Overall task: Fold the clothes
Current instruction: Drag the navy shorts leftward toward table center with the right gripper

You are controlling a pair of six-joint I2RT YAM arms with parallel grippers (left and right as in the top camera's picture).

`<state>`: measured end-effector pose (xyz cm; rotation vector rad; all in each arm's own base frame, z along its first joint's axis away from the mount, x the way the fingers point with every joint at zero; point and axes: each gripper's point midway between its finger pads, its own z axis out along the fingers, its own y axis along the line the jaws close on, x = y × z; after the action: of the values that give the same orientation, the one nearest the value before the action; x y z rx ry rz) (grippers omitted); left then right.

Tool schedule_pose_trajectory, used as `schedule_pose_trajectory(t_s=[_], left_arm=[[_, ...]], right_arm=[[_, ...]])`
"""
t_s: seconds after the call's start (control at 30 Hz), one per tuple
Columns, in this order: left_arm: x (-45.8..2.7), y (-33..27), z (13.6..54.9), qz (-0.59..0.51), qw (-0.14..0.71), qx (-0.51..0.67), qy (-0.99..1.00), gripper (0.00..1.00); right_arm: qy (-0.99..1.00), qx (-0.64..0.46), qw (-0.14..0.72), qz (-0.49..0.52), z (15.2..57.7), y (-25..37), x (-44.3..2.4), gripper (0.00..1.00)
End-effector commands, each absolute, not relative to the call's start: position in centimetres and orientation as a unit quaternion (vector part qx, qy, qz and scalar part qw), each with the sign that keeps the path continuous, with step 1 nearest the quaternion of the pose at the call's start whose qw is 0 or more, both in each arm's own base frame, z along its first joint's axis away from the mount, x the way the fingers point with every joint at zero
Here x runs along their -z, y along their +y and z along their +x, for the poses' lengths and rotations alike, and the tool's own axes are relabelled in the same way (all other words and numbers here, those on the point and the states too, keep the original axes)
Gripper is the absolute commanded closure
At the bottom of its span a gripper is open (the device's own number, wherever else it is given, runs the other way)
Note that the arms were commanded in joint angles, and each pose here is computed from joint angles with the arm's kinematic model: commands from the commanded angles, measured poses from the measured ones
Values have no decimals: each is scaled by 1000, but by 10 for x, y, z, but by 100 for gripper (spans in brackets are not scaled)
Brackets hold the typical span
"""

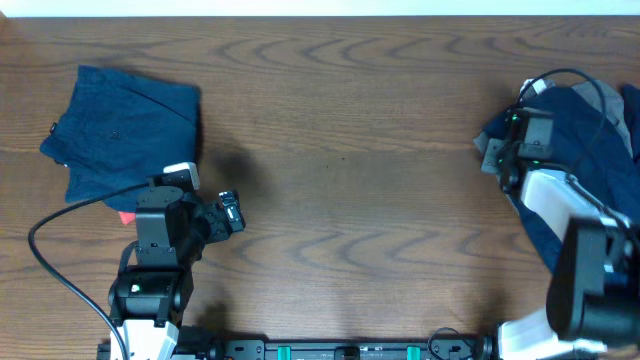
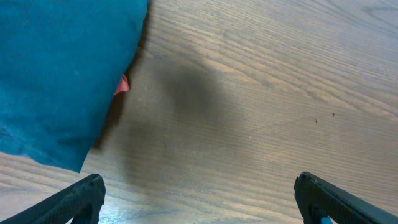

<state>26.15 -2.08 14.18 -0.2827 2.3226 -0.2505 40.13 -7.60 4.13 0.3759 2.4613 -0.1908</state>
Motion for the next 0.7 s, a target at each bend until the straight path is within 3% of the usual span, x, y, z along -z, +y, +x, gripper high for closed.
schedule_pose_trajectory(t_s=[0.0, 0.07, 0.17, 0.43, 0.53, 0.67], left_arm=[[-151, -20, 265, -114, 393, 101, 907, 2], [-151, -20, 265, -114, 393, 101, 907, 2], [-151, -20, 265, -114, 393, 101, 907, 2], [-151, -20, 265, -114, 393, 101, 907, 2], [-151, -20, 265, -114, 393, 101, 907, 2], [-151, -20, 265, -114, 393, 101, 907, 2]], right_arm=[[887, 59, 430, 155, 428, -88, -148, 99], [869, 28, 474, 140, 429, -77, -207, 99], [862, -17, 499, 92, 417, -50, -257, 99], [828, -222, 512, -51, 370, 75, -324, 99], [810, -250, 523, -87, 365, 113, -338, 99], [828, -211, 512, -85, 376, 135, -316, 99]])
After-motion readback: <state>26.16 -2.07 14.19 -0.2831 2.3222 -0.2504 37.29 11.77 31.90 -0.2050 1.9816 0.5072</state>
